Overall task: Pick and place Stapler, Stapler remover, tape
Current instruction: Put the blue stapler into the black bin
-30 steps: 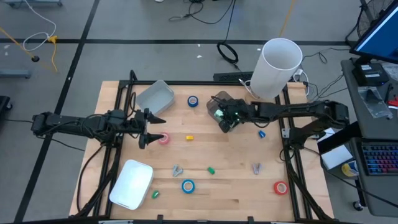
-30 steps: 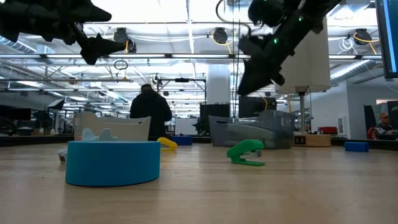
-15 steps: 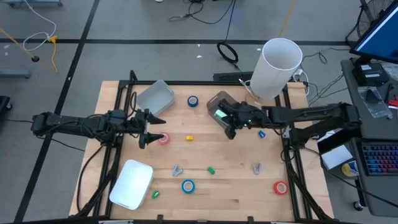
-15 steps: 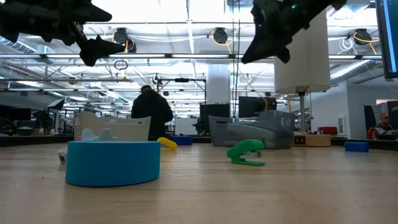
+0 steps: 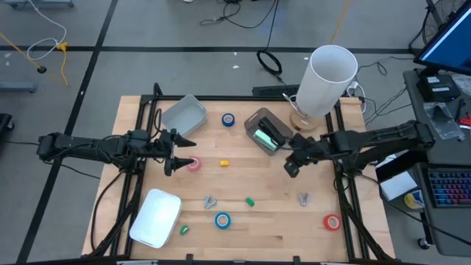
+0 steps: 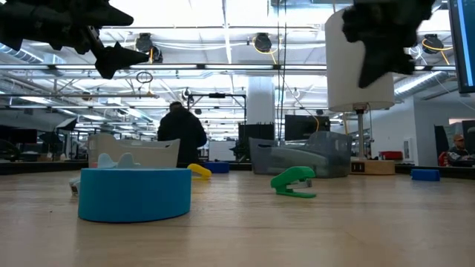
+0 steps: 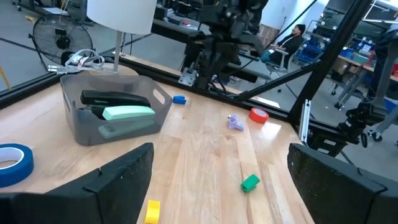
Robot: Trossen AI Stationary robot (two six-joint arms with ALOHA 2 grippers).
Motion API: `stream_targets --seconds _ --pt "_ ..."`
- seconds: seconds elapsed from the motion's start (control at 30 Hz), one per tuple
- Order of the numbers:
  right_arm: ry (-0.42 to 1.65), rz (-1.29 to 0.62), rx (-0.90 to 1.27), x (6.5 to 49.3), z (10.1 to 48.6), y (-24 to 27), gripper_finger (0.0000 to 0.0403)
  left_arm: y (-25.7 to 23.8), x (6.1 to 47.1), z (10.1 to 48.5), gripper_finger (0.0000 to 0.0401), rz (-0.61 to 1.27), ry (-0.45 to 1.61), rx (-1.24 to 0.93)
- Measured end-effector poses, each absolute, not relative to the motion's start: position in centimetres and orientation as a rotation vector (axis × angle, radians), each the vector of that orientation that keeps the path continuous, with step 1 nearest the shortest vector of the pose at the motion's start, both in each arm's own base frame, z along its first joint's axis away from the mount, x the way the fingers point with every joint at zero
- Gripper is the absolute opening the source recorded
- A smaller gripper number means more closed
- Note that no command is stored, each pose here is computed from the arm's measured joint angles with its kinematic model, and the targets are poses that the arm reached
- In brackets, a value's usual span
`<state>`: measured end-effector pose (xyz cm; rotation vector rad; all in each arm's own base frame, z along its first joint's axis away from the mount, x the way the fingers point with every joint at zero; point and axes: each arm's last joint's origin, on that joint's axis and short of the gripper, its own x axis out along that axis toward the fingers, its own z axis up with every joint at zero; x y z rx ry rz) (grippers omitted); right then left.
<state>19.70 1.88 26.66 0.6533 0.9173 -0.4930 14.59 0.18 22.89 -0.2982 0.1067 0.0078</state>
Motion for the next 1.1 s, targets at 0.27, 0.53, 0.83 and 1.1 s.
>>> stream_targets --seconds 0.27,0.53,0.83,1.1 --pt "1.122 -0.665 0.768 17.5 25.7 2.3 0.0001 0.2 14.6 22.9 0.0365 0.008 0.106 -0.298" --pt "1.17 -0.709 0.756 16.9 25.5 2.2 0.0033 0.2 14.6 22.9 0.0365 0.009 0.105 -0.302" --pt "1.226 -0.784 0.766 16.2 23.9 1.9 0.0142 0.2 14.6 22.9 0.0365 0.013 0.105 -0.351" --pt "1.252 -0.885 0.796 15.5 21.2 0.6 0.0209 0.2 14.6 22.9 0.0365 0.012 0.104 -0.351"
